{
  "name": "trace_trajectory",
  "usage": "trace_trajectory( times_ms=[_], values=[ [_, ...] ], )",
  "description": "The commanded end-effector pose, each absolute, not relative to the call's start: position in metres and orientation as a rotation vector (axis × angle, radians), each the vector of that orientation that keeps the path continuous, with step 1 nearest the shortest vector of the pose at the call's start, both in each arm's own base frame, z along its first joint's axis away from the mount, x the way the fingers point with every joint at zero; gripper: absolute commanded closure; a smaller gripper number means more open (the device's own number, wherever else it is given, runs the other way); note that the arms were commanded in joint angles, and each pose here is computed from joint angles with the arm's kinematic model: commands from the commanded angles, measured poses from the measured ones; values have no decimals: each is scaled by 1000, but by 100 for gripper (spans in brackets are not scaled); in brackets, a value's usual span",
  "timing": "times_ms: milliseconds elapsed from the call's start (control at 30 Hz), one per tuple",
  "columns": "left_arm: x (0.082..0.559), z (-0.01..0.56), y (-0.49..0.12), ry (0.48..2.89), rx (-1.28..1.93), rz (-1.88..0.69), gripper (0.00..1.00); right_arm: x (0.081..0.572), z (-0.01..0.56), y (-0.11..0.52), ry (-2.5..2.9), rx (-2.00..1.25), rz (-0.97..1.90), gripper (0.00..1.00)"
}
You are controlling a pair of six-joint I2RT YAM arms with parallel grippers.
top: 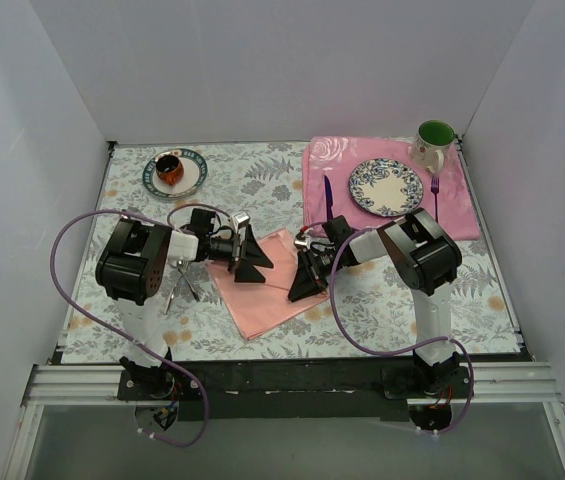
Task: Fold the napkin into a case and place the utensils inside
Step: Smooth out the top corner of the smaller-rectangle-folded napkin from the folded napkin.
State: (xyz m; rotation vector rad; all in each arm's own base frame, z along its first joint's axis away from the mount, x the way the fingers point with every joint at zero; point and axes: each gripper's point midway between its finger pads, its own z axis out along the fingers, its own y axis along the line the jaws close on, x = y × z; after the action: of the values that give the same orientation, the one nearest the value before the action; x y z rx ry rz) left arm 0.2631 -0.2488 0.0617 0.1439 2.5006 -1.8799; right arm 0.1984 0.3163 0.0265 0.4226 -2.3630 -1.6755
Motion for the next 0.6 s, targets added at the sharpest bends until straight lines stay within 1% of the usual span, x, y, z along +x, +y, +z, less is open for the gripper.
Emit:
trace_trajectory(
  times_ms=[0,100,333,467,567],
  values=[
    [268,54,-229,2481,156,-1803,2,198,4,307,-2426,356,-1594,65],
    [268,55,-220,2498,125,-1814,2,198,4,308,-2426,358,-1594,65],
    [276,58,-203,2456,118,-1859,2,199,4,307,-2428,360,-1596,65],
    [274,75,-205,2371,231,-1897,4,200,6,308,-2432,373,-1602,65],
    [270,103,-213,2289,346,-1920,8,201,9,308,-2432,389,-1612,65]
  ],
)
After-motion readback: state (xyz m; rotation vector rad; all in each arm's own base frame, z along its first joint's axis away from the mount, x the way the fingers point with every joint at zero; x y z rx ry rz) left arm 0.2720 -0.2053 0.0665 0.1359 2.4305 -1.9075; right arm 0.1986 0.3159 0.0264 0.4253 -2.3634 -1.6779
